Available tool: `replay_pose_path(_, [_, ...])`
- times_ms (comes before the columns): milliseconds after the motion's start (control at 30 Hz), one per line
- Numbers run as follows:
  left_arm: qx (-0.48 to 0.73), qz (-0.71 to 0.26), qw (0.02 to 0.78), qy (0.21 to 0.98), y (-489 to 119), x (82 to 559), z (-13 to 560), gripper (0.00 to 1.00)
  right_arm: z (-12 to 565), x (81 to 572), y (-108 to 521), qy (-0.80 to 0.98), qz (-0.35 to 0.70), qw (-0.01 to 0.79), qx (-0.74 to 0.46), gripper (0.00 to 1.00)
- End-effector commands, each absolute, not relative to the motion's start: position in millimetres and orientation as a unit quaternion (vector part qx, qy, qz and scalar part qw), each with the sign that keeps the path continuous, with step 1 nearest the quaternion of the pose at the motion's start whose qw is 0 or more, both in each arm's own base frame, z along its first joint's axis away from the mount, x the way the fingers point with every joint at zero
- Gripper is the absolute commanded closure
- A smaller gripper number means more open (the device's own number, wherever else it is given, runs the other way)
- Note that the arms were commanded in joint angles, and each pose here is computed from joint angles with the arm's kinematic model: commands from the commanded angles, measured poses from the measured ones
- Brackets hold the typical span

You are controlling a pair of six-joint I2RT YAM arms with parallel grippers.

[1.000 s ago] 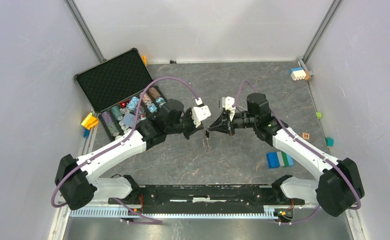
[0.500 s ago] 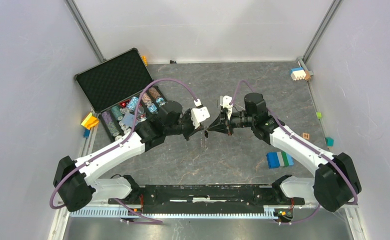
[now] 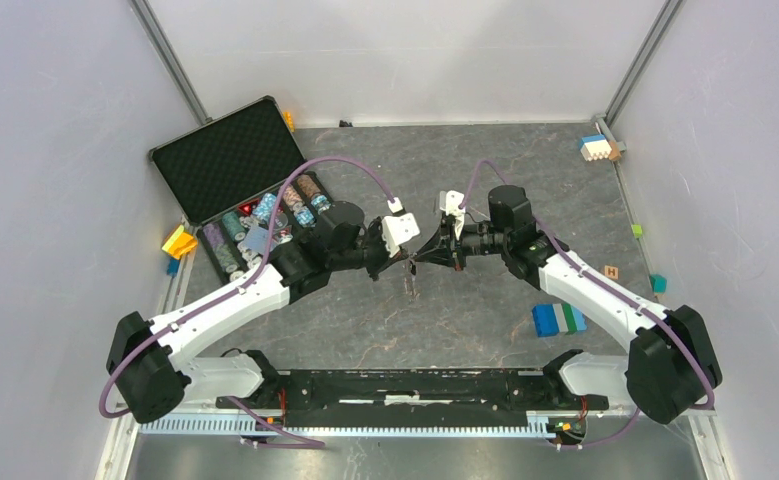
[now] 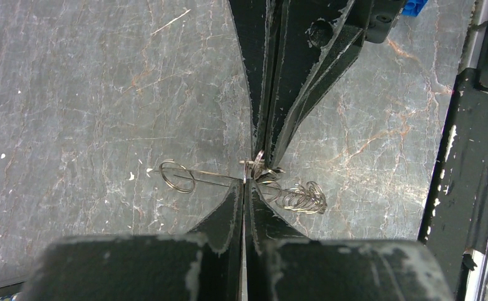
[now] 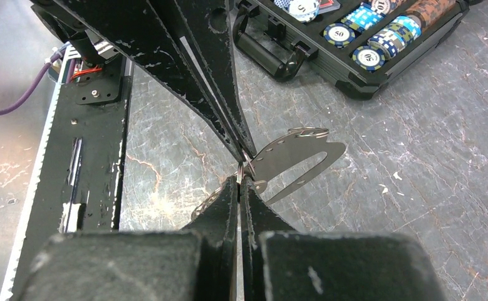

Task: Put the keys on the keyring

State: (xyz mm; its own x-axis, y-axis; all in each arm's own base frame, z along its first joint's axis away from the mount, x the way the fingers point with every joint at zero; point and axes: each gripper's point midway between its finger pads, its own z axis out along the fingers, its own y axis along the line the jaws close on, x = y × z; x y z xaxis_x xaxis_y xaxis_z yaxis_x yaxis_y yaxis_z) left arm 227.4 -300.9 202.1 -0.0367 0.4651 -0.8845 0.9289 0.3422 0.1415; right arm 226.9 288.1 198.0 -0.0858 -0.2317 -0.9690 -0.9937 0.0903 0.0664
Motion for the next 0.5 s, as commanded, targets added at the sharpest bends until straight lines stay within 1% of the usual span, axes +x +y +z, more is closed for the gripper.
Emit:
replay_pose_path(0, [0.526,-0.258,0.492,0.643,-308.6,226.8,218.7,0.98,207.8,222.9,291.3,0.568,0.439,0.451,-0.53,1.0])
replay_pose_path(467, [0.538,-0.266,0.49,0.632,-309.3,220.0,217.5,0.98,207.2,224.0,290.2,0.572,0.435,0.453,-0.528,1.0])
